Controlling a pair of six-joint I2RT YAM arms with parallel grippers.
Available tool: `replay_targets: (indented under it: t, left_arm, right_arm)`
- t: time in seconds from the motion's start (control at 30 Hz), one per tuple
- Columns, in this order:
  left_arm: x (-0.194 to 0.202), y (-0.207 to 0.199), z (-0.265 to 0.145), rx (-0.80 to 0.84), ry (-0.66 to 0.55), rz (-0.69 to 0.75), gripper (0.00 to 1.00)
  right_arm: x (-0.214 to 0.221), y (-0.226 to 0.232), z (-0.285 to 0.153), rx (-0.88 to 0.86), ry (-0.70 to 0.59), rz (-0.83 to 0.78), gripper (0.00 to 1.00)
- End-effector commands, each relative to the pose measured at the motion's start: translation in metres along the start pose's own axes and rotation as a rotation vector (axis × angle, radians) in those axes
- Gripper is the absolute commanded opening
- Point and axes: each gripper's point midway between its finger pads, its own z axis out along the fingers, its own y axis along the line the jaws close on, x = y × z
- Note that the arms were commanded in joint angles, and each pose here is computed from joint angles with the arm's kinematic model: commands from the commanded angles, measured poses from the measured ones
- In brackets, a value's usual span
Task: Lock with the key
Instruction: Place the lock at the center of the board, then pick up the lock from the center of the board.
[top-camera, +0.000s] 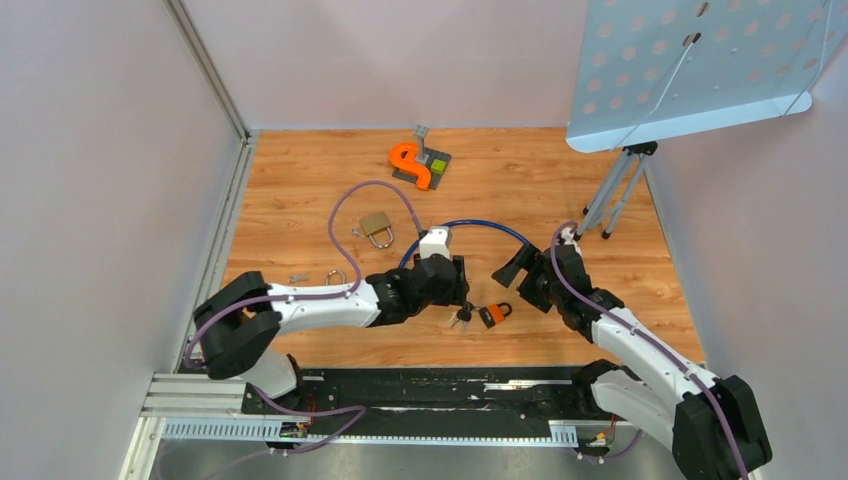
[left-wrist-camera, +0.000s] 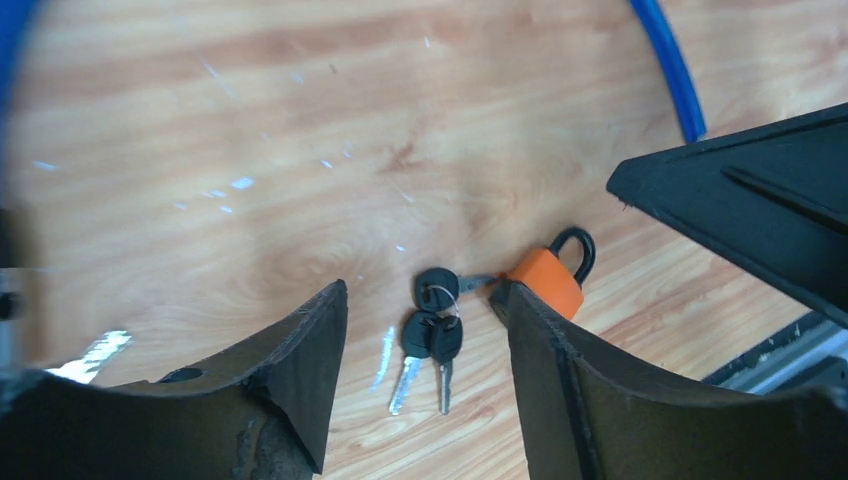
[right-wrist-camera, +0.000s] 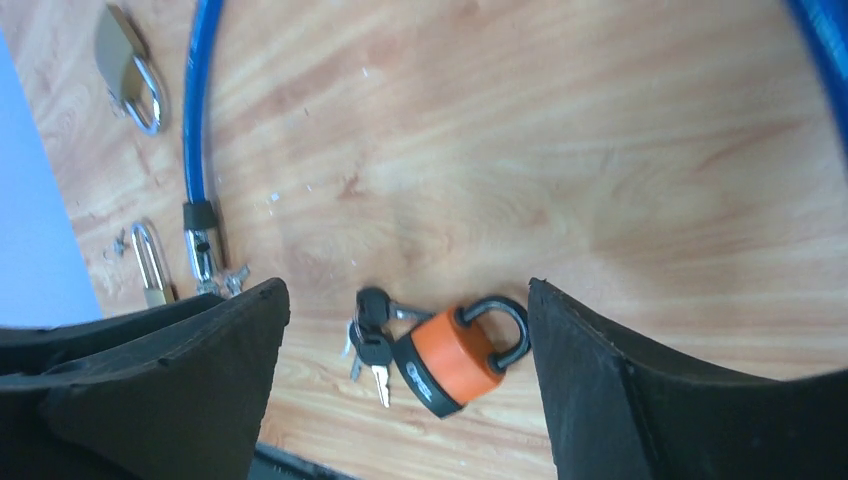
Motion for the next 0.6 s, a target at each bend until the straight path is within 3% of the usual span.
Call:
replay_targets:
  t: [0.0,0.2,0.43,0.57]
  left_arm:
    - [-0.046,0.032,-0.033,-0.165,-0.160,0.121,0.67]
    - [-0.077,0.092,-0.078,-0.364,-0.260,0.117,0.69]
    - [-0.110,0.158,-0.163,-0.596,-0.485,0.033,0.77]
    - [-0.116,0.173,-0.195,-0.591,-0.564,-0.023,0.82]
  right_arm:
    - [-0.057,0.030,-0.009,-0.048,-0.228,-0.093,0.87]
    - [-0.071,0.085,0.019,-0.062,-0.175,-0.114,0.77]
    - [-0.035,0.140,0.103,0.110,-0.086,-0.174,0.79]
    - [-0.017,0.145,0.144,0.213,-0.074,-0.227,0.81]
